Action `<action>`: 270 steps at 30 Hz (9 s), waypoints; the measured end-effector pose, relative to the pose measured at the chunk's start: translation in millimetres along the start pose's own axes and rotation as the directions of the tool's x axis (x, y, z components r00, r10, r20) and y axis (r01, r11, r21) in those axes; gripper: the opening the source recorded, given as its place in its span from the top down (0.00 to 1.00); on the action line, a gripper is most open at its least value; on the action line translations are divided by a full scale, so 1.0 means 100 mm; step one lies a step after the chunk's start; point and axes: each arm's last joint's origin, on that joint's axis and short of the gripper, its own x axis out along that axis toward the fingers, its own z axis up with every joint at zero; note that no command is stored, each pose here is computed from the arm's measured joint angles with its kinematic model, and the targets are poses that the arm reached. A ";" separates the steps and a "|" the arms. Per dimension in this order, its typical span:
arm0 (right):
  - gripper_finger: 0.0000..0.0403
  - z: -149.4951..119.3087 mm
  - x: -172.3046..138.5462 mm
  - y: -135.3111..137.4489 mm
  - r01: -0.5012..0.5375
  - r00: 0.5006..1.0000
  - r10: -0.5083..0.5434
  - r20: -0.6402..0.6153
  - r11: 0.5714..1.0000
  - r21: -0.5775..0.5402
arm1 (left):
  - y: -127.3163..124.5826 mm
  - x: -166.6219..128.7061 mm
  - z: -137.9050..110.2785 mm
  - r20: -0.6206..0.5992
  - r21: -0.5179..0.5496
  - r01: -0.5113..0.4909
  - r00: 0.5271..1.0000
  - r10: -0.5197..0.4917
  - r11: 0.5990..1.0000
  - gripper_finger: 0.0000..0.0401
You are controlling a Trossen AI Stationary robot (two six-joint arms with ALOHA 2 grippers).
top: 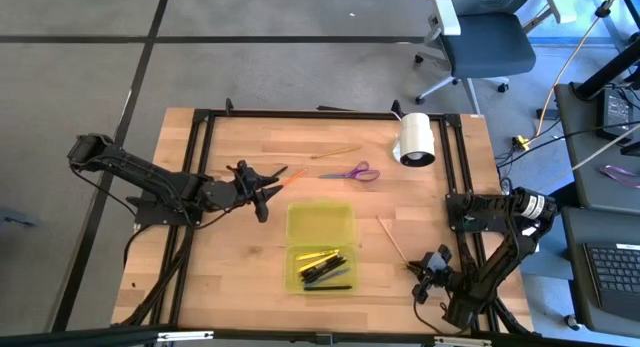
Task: Pick & place school supplies into a supply box
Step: Put the pink pencil into the yellow supply box, then put the black pen into the yellow supply box
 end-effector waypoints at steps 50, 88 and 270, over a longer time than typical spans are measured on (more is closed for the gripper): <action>0.99 0.08 -0.12 0.07 0.116 0.993 -0.117 -0.002 0.990 -0.080 | 0.00 0.00 0.00 0.003 0.000 -0.005 1.000 0.005 1.000 0.71; 0.99 0.54 -0.45 -0.06 0.083 0.992 -0.077 0.102 0.995 -0.058 | 0.00 0.00 0.00 0.004 0.003 -0.007 1.000 0.007 1.000 0.71; 0.64 2.09 0.45 0.80 -0.567 0.807 0.550 -0.214 0.620 -0.542 | 0.22 0.16 0.14 -0.156 -0.103 -0.018 0.988 0.002 0.995 0.71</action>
